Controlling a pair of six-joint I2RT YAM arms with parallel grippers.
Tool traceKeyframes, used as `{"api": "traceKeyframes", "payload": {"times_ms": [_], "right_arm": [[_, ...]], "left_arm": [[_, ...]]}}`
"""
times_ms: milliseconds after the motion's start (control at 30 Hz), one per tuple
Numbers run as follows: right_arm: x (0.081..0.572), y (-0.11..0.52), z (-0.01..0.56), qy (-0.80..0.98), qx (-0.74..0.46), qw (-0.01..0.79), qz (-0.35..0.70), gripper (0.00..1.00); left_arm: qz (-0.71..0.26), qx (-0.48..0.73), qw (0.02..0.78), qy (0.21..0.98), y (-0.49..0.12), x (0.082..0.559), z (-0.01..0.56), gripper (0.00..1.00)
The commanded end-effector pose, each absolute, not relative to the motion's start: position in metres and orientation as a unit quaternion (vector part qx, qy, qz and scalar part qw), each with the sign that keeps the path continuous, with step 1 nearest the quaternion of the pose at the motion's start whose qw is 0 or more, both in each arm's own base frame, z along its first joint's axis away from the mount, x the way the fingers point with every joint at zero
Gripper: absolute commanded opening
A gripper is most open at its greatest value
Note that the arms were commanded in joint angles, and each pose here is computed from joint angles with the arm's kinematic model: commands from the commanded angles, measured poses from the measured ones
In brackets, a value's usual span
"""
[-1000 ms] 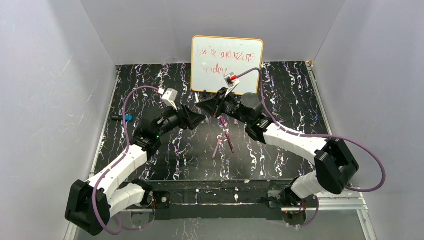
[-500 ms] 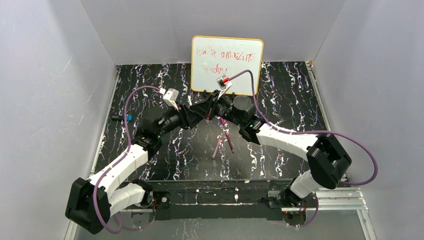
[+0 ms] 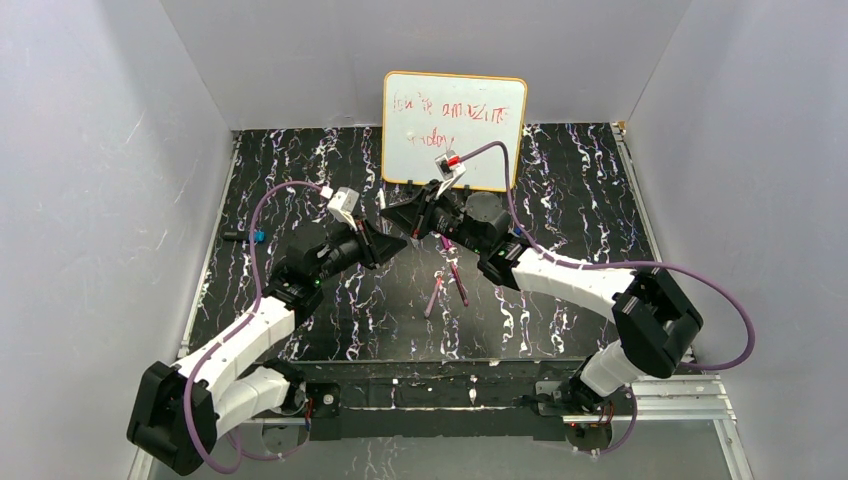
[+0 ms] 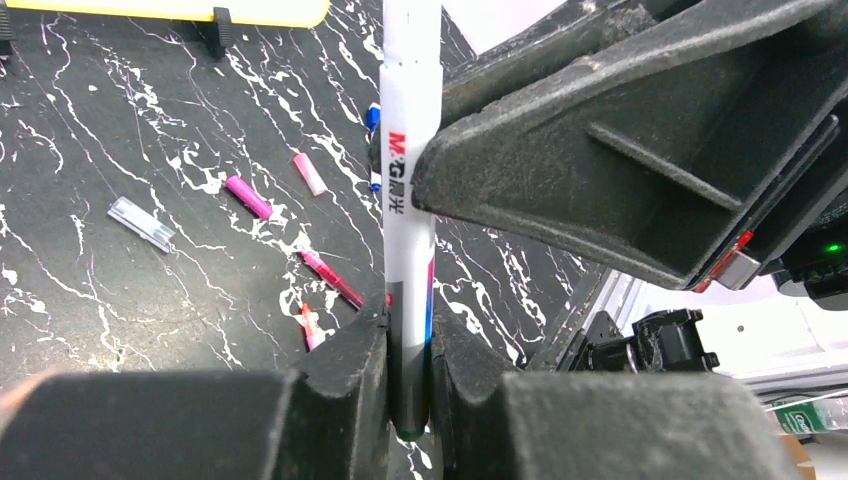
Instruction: Insert the pens into the pen caps
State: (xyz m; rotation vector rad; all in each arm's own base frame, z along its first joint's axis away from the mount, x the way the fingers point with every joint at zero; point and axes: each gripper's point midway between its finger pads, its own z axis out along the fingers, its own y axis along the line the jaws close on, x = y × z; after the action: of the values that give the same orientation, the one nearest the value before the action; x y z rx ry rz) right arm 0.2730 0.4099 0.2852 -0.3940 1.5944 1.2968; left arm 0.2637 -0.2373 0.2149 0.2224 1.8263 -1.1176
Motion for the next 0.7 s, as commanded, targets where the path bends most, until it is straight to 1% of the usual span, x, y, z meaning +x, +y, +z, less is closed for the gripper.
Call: {"api": "traceKeyframes", "payload": {"times_ms": [0, 133, 200, 267, 300, 400, 467, 500, 533, 600, 667], "right_arm": [[0.273, 0.408, 0.308, 0.628, -0.159, 0.53, 0.547, 0.07], [0.273, 0.407, 0.303, 0.635, -0.156, 0.525, 0.545, 0.08], [0.274, 0.409, 0.299, 0.645, -0.152, 0.518, 0.541, 0.15], [0.277, 0.408, 0.296, 0.655, -0.147, 0.515, 0.532, 0.28], [0.28, 0.405, 0.294, 0.662, -0.139, 0.517, 0.525, 0.41], [0.295, 0.386, 0.285, 0.689, -0.096, 0.534, 0.481, 0.6], [0.308, 0.362, 0.276, 0.711, -0.036, 0.546, 0.441, 0.71], [0.316, 0.346, 0.271, 0.722, 0.002, 0.549, 0.421, 0.74], [0.321, 0.33, 0.262, 0.735, 0.035, 0.547, 0.4, 0.75], [0.331, 0.293, 0.244, 0.755, 0.099, 0.538, 0.362, 0.75], [0.344, 0.247, 0.214, 0.78, 0.171, 0.509, 0.321, 0.74]], "left_arm": [[-0.454, 0.089, 0.479, 0.745, -0.234, 0.263, 0.215, 0.0], [-0.454, 0.093, 0.476, 0.747, -0.235, 0.262, 0.213, 0.0], [-0.455, 0.094, 0.475, 0.748, -0.235, 0.261, 0.212, 0.0], [-0.452, 0.094, 0.473, 0.751, -0.234, 0.26, 0.209, 0.0], [-0.448, 0.095, 0.472, 0.753, -0.233, 0.259, 0.208, 0.0], [-0.435, 0.097, 0.467, 0.764, -0.229, 0.257, 0.2, 0.0], [-0.425, 0.095, 0.462, 0.773, -0.226, 0.256, 0.192, 0.0], [-0.419, 0.094, 0.458, 0.778, -0.224, 0.255, 0.188, 0.0], [-0.416, 0.093, 0.455, 0.782, -0.223, 0.254, 0.184, 0.0], [-0.414, 0.091, 0.45, 0.786, -0.222, 0.253, 0.179, 0.0], [-0.416, 0.088, 0.448, 0.787, -0.222, 0.251, 0.176, 0.0]]}}
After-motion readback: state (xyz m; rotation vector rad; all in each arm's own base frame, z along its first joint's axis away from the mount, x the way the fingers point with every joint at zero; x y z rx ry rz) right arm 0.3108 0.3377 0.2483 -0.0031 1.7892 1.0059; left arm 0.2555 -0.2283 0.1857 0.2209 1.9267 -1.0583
